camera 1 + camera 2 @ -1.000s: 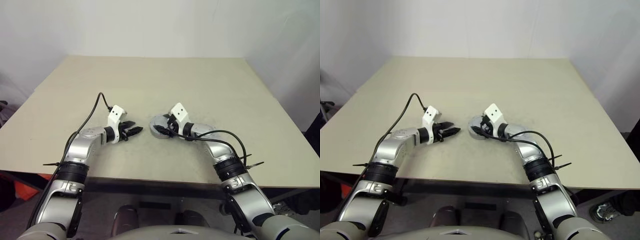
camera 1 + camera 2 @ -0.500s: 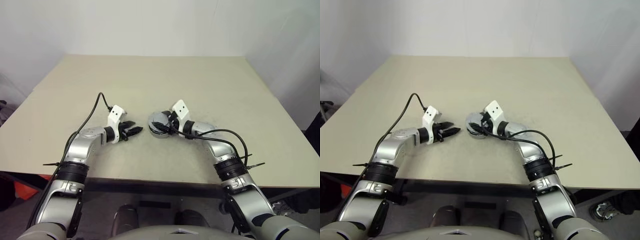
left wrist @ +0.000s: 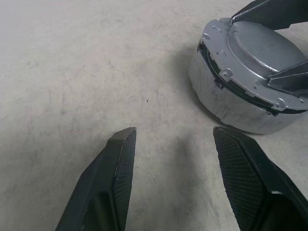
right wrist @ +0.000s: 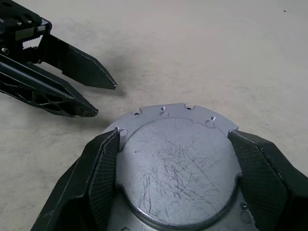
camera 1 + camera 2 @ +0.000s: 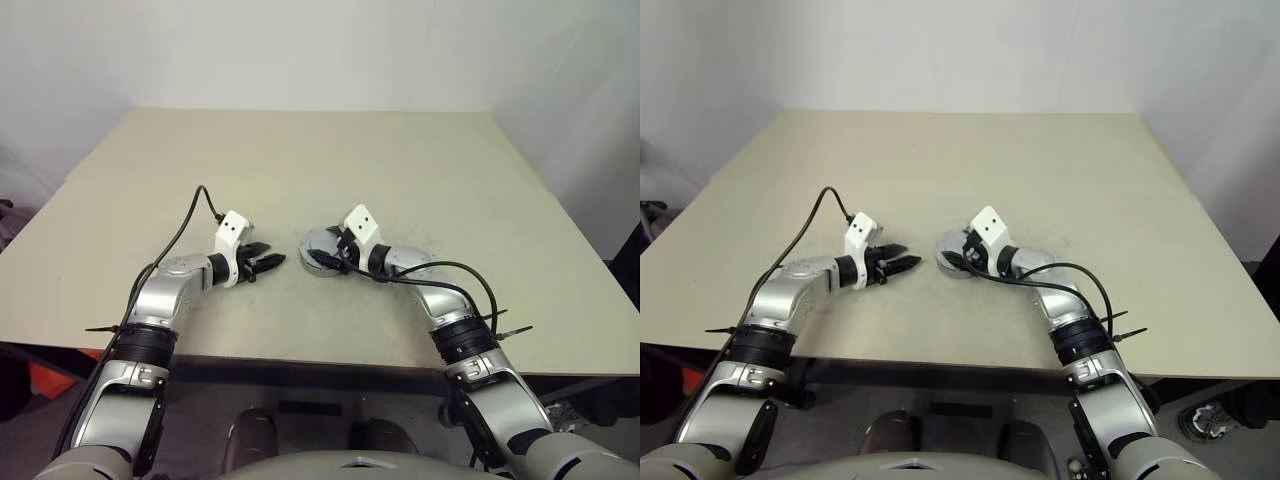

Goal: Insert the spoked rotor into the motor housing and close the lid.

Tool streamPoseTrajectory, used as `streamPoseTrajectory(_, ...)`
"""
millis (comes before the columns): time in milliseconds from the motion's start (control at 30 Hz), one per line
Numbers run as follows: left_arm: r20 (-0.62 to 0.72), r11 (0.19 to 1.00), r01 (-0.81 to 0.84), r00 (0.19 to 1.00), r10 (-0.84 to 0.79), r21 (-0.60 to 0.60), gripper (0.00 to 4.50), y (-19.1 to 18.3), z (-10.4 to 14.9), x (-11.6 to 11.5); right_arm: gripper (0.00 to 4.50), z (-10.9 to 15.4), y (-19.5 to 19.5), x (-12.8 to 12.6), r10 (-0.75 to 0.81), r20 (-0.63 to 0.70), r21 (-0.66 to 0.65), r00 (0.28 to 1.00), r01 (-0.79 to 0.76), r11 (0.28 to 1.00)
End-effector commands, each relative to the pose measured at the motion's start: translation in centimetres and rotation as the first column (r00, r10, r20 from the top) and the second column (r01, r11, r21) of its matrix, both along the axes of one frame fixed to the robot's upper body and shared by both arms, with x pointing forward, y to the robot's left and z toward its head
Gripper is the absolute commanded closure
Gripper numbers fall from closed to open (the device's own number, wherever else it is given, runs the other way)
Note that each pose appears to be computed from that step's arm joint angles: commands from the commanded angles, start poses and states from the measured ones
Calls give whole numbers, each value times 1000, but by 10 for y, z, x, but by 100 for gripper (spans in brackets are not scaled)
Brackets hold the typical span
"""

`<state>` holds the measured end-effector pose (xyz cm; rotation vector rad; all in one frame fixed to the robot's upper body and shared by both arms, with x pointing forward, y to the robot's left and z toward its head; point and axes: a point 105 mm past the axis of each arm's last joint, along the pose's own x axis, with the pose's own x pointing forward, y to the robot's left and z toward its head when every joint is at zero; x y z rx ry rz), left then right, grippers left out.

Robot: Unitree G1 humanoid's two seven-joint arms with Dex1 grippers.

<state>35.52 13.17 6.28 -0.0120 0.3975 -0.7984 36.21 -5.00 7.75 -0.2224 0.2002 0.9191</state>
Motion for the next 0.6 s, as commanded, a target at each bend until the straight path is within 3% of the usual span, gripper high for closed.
streamPoseTrajectory(33, 60, 1000, 8, 998, -8, 0, 175, -1, 15, 4, 135, 8, 0, 4, -5, 45, -5, 999, 5, 1000)
streamPoseTrajectory(600, 60, 1000, -3, 998, 3, -4, 175, 1, 15, 4, 135, -7, -2, 1, 5, 17, -60, 1000, -4, 998)
